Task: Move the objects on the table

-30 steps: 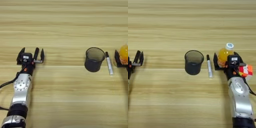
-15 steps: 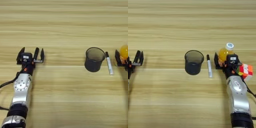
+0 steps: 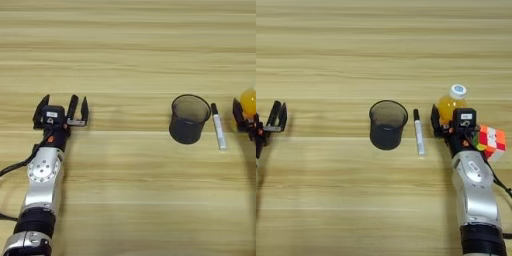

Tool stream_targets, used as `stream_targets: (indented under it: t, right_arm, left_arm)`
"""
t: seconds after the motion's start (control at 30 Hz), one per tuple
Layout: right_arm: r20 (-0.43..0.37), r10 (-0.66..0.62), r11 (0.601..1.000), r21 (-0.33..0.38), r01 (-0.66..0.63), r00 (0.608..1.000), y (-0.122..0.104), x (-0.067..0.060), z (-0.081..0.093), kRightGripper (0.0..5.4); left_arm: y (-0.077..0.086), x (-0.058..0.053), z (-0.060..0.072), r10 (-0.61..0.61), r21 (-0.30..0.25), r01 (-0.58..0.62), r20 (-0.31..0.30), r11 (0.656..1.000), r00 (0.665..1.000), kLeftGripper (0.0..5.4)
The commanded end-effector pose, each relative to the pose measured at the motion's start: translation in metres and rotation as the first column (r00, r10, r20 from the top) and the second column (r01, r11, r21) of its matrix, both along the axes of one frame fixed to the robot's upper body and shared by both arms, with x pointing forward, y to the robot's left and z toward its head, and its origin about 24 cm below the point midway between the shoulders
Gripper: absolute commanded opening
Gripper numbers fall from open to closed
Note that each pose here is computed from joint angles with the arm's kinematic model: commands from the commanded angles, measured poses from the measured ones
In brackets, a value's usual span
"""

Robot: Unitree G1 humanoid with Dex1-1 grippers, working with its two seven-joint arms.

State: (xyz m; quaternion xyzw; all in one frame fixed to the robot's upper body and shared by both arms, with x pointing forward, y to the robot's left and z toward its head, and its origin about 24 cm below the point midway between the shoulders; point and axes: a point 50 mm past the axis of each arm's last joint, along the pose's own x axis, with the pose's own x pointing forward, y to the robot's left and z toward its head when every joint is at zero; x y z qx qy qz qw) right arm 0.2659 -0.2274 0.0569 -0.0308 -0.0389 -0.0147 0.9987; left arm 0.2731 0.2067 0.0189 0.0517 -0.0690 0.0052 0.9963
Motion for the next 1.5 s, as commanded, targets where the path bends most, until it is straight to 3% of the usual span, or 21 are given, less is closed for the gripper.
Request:
stream_targets:
  t: [0.03, 0.27, 0.5, 0.6, 0.83, 0.97, 1.13, 1.5]
  right_arm:
    - [0.080, 0.006, 1.000, -0.014, -0.004, 0.997, 0.005, 0.004, 0.022, 3.41]
    - [0.183, 0.028, 0.999, -0.038, -0.021, 0.983, 0.014, 0.007, 0.057, 3.41]
    - [0.352, 0.091, 0.994, -0.085, -0.065, 0.931, 0.039, 0.006, 0.113, 3.41]
    - [0.402, 0.171, 0.985, -0.095, -0.144, 0.900, 0.063, 0.002, 0.132, 3.41]
    - [0.441, 0.357, 0.930, -0.084, -0.358, 0.823, 0.124, -0.005, 0.151, 3.41]
    - [0.428, 0.442, 0.887, -0.079, -0.454, 0.789, 0.153, -0.006, 0.150, 3.41]
    - [0.373, 0.534, 0.828, -0.049, -0.558, 0.759, 0.192, -0.005, 0.131, 3.41]
    - [0.207, 0.590, 0.792, 0.044, -0.609, 0.781, 0.221, -0.008, 0.066, 3.41]
  left_arm:
    - [-0.003, -0.001, -0.002, -0.005, 0.009, 0.005, -0.012, 1.000, 1.000, 5.40]
    - [-0.004, 0.000, -0.004, -0.003, 0.009, 0.004, -0.018, 1.000, 1.000, 5.40]
    - [-0.006, 0.000, -0.004, -0.006, 0.009, 0.006, -0.019, 1.000, 1.000, 5.40]
    - [-0.006, 0.001, -0.004, -0.006, 0.010, 0.006, -0.019, 1.000, 1.000, 5.40]
    - [-0.008, 0.001, -0.005, -0.005, 0.011, 0.005, -0.018, 1.000, 1.000, 5.40]
    - [-0.010, 0.001, -0.005, -0.004, 0.010, 0.004, -0.018, 1.000, 1.000, 5.40]
    - [-0.011, 0.001, -0.004, -0.002, 0.007, 0.002, -0.014, 1.000, 1.000, 5.40]
    - [-0.013, 0.002, -0.004, 0.000, 0.001, 0.000, -0.013, 1.000, 1.000, 5.40]
